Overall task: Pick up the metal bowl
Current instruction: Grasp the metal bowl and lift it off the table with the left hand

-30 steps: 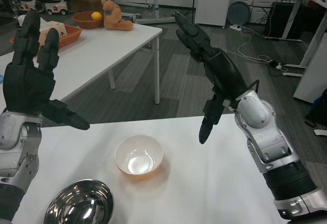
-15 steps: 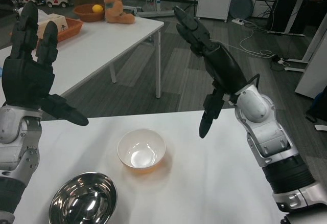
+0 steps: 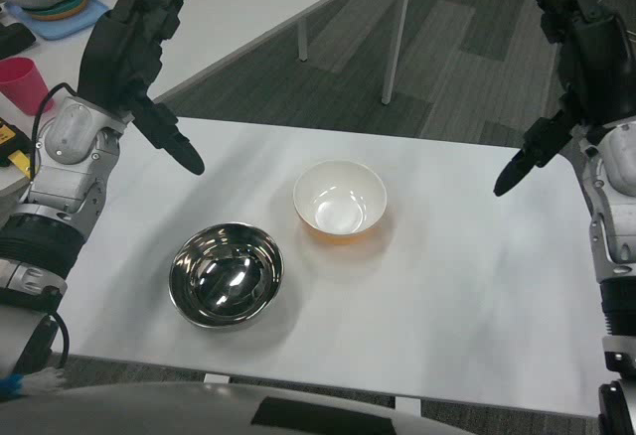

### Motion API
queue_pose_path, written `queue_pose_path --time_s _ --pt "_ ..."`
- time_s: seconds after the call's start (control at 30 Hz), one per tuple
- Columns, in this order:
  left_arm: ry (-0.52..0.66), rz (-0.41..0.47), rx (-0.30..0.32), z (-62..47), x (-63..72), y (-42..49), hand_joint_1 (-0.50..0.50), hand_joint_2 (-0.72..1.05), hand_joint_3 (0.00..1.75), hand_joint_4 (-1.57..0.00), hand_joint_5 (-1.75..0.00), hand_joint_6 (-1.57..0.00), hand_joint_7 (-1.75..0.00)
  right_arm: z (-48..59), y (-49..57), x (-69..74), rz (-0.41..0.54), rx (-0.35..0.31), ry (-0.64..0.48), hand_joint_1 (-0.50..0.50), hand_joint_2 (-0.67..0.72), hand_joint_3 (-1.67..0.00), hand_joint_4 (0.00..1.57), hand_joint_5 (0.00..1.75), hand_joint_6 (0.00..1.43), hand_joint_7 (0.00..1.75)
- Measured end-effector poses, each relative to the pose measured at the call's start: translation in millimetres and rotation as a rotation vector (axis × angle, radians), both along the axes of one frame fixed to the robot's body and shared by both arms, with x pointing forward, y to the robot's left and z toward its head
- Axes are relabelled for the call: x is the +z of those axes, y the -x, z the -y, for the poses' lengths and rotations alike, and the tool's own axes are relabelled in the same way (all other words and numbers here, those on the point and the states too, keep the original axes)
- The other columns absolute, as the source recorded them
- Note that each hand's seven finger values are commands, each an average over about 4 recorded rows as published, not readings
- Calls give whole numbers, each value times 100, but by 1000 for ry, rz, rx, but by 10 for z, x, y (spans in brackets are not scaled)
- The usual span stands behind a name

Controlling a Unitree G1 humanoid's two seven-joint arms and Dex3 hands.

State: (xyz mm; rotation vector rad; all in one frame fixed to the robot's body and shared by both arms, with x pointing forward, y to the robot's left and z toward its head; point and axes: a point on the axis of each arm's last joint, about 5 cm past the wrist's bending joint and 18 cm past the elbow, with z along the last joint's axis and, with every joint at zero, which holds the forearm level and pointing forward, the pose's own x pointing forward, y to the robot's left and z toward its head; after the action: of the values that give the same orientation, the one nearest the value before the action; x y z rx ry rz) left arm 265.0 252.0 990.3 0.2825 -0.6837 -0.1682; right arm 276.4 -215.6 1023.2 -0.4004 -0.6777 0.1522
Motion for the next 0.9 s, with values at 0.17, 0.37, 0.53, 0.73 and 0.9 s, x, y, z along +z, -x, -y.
queue_pose_path --time_s 0.17,0.37,0.53,0.73,0.9 --pt "-179 40 -22 -164 -23 176 -49 -17 0 0 0 0 -7 73 -24 -62 -12 -38 -19 -42 53 0 0 0 0 0" --pt "-395 -3 -18 -316 -187 479 -48 -10 0 0 0 0 -7 131 -44 -151 -32 -73 -39 -41 55 0 0 0 0 0" --pt "-589 -77 -13 -405 -110 605 -48 -8 0 0 0 0 -7 154 -54 -202 -46 -89 -48 -42 57 0 0 0 0 0" --pt "-737 -198 -71 -419 -164 718 -48 10 0 0 0 0 -7 175 -63 -249 -63 -100 -43 -42 60 0 0 0 0 0" --pt "-790 -256 -147 -365 -302 767 -48 23 0 0 0 0 -7 196 -73 -297 -89 -106 -41 -42 60 0 0 0 0 0"
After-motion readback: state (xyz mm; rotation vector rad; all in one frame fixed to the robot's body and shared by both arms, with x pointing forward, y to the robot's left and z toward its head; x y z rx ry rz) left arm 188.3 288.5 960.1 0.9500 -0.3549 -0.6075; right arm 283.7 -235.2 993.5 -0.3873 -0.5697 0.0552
